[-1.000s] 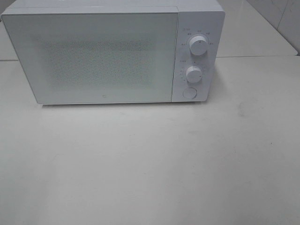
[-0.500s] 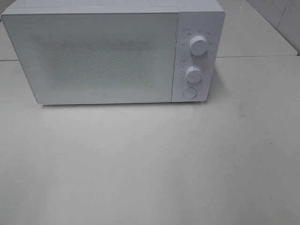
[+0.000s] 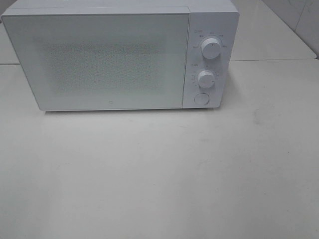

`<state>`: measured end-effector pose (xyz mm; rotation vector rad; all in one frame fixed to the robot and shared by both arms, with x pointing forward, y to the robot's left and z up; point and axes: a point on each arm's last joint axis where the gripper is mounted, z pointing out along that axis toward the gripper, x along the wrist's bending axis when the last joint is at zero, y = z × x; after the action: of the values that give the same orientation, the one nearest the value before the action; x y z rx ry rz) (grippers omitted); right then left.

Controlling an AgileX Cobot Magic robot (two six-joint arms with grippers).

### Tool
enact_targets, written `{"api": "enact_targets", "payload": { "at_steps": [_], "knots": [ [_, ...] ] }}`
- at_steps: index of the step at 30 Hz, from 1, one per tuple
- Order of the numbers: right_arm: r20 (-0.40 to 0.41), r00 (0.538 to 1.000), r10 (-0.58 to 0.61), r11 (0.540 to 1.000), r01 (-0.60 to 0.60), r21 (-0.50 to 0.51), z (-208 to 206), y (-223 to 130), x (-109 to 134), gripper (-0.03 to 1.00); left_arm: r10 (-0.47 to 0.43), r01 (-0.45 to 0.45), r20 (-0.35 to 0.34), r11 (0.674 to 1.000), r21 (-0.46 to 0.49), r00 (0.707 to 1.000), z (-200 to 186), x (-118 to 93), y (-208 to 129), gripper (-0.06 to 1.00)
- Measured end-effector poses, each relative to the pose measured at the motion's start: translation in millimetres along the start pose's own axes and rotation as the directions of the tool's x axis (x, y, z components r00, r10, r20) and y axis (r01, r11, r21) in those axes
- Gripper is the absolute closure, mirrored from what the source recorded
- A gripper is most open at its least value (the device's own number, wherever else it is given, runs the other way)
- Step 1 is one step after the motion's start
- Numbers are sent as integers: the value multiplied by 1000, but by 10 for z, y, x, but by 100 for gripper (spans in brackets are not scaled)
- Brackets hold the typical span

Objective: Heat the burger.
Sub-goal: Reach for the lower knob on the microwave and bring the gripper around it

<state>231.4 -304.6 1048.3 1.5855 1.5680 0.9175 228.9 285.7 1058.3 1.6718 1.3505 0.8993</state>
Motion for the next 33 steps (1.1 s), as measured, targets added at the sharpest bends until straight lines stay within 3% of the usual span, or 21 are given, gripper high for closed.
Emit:
{"api": "enact_targets", "payload": {
  "at_steps": [12,33],
  "knots": [
    [-1,1000,1,1000,-1,-12,-20,32,0,22,0,0,0,1000,0,1000,0,0,0,-2],
    [-12,1000,-12,998,12,-56,337,533,50,22,1,-1,-2,1000,0,1000,0,2,0,-2]
  ]
}}
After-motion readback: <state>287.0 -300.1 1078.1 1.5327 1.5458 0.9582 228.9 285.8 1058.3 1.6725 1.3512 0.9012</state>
